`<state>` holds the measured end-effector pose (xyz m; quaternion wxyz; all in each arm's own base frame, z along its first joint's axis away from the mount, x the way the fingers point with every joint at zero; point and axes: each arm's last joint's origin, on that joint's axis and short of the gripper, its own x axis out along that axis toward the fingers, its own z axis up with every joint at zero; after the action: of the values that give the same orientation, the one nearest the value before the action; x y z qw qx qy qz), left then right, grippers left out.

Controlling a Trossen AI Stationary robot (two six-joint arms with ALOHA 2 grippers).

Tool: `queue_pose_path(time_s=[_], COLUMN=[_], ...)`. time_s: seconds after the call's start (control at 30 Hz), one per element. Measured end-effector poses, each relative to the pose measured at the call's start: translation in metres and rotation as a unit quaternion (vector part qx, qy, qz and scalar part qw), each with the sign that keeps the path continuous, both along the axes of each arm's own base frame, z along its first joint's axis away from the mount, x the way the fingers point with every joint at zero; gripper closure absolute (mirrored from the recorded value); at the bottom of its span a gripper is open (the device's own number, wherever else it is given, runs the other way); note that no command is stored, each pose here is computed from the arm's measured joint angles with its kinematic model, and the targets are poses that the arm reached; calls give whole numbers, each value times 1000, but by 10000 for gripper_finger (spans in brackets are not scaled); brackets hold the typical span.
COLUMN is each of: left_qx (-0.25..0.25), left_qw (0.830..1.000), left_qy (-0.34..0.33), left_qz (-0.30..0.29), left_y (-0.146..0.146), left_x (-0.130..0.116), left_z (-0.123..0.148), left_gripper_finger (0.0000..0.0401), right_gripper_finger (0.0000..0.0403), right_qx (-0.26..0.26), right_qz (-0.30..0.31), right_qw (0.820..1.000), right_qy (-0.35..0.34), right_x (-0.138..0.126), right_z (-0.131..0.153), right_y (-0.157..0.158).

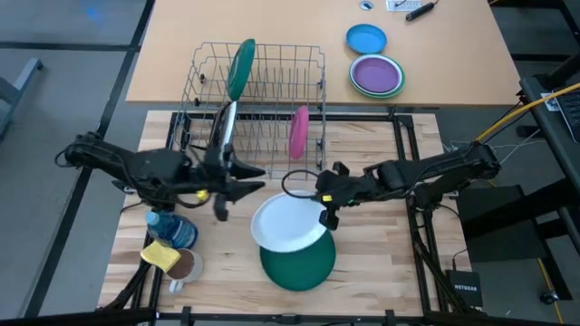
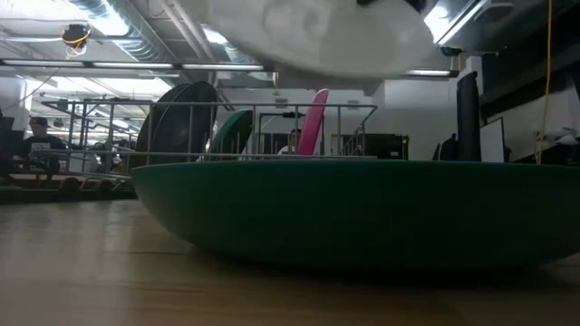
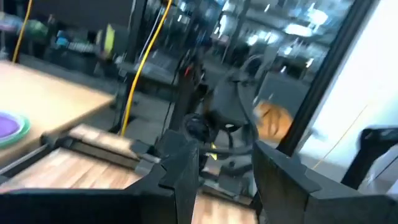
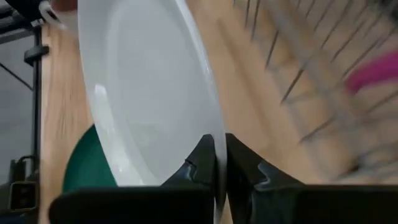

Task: Sort dishes
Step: Put the white plate on the dish rack

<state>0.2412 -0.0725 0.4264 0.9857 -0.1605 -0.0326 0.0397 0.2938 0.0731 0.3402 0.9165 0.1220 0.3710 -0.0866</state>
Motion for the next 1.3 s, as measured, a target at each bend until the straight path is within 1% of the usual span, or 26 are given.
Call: queue_pose_path(time_s=[0.13, 0.27, 0.43, 0.7, 0.77, 0.87, 1.03, 1.2, 1.3], left_qx=[10, 1, 1, 6, 10, 21, 48, 50, 49], left_qw=[999, 998, 998, 998, 998, 998, 997, 997, 997], left_qy=[-35, -53, -63, -58, -58, -58, -56, -57, -57], left_qz=[-12, -22, -29, -30, -29, -28, -24, -24, -23], left_y=[0, 0, 0, 0, 0, 0, 0, 0, 0], left_x=[-19, -33, -41, -41, -41, -41, -41, -41, -41], left_z=[14, 22, 27, 26, 26, 26, 26, 26, 26], left_gripper_finger=[262, 262, 262, 262, 262, 262, 262, 262, 262], right_gripper_finger=[387, 387, 388, 388, 388, 388, 388, 388, 388], right_qx=[-65, -140, -244, -357, -391, -443, -523, -568, -578], right_qz=[21, 42, 53, 58, 59, 77, 102, 162, 190], right_qw=[997, 988, 966, 929, 915, 889, 841, 798, 784], right_qy=[-26, -49, -74, -80, -79, -79, -98, -120, -124], right_x=[-2, -6, -10, -14, -15, -16, -13, -5, 2], right_z=[30, 58, 89, 126, 134, 144, 156, 157, 152], right_y=[-3, -6, -15, -55, -65, -79, -104, -134, -151])
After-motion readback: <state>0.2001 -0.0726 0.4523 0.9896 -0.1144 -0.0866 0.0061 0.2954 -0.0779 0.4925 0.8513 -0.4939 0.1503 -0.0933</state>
